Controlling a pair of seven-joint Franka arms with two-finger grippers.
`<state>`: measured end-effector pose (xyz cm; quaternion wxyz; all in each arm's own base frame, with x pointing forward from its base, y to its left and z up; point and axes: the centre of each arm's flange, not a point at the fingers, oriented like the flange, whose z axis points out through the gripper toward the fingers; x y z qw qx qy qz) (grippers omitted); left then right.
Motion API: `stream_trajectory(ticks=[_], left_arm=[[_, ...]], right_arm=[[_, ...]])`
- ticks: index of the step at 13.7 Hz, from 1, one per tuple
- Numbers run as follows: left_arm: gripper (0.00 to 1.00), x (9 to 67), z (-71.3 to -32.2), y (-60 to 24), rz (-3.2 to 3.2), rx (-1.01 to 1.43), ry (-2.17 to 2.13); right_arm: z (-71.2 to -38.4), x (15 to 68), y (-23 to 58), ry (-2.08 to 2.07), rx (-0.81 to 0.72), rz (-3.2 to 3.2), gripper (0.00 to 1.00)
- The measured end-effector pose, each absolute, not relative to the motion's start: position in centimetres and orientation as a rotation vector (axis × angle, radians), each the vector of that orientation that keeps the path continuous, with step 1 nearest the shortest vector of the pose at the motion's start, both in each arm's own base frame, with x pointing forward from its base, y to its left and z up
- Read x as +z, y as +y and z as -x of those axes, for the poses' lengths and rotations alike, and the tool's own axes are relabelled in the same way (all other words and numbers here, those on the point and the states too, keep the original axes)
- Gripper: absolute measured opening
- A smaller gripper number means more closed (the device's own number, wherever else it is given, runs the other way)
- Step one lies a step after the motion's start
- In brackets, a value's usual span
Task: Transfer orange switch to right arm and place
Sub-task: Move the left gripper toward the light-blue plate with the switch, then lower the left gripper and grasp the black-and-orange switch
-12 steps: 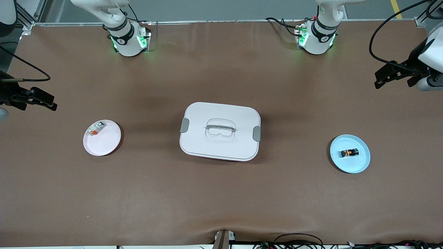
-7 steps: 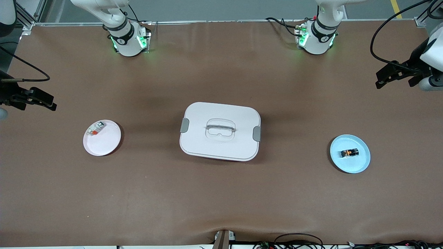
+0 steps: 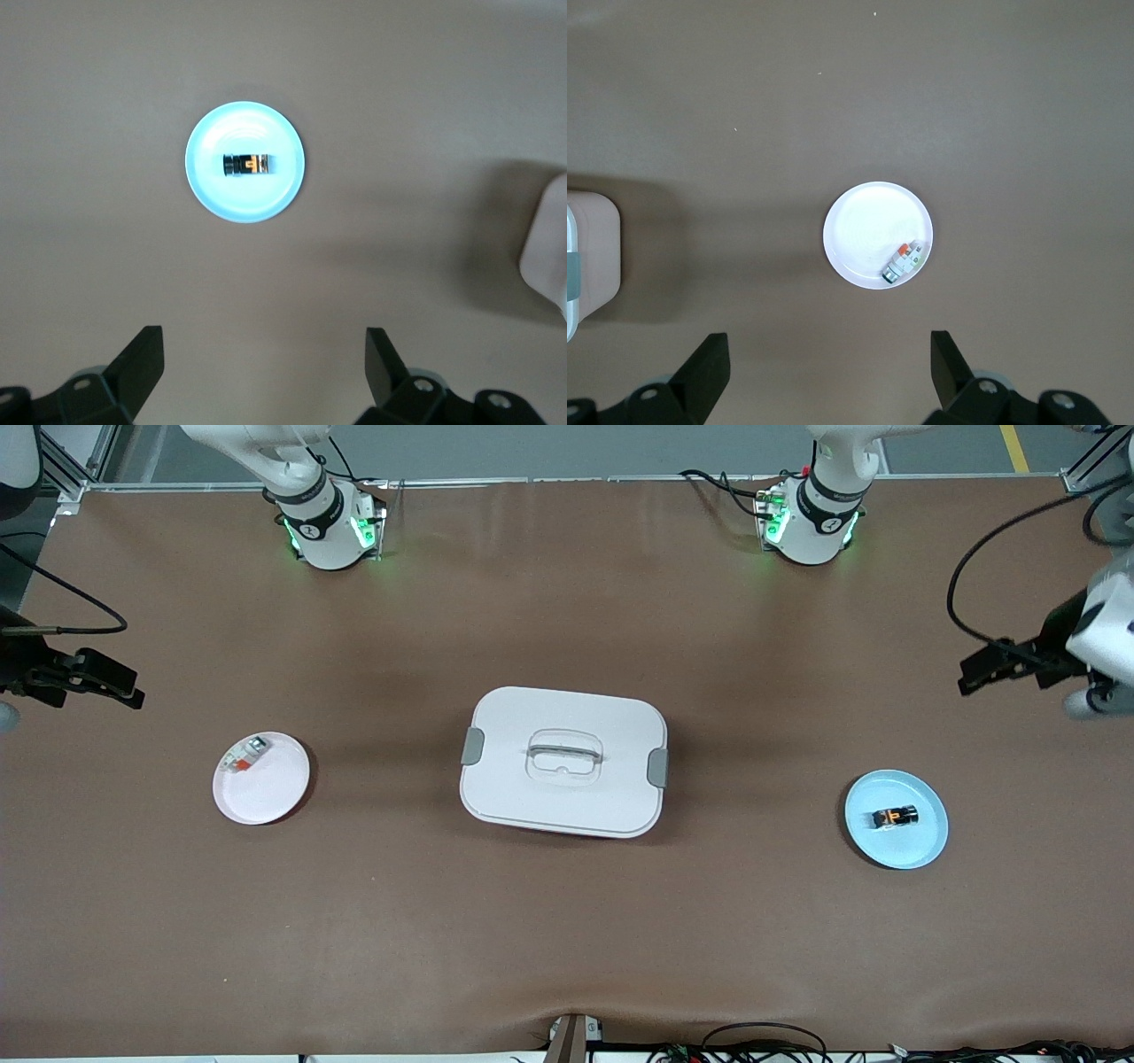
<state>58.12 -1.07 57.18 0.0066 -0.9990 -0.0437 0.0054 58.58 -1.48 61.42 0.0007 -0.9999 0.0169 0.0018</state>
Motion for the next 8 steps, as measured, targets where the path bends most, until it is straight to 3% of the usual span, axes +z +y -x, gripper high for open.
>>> stream_trajectory(ticks=[8], left_arm=[[1.0,42.3,-61.5,0.8,3.08,-0.063,-0.104]], right_arm=[[-58.6,61.5,-1.4,0.052,0.003,3.14,1.0]])
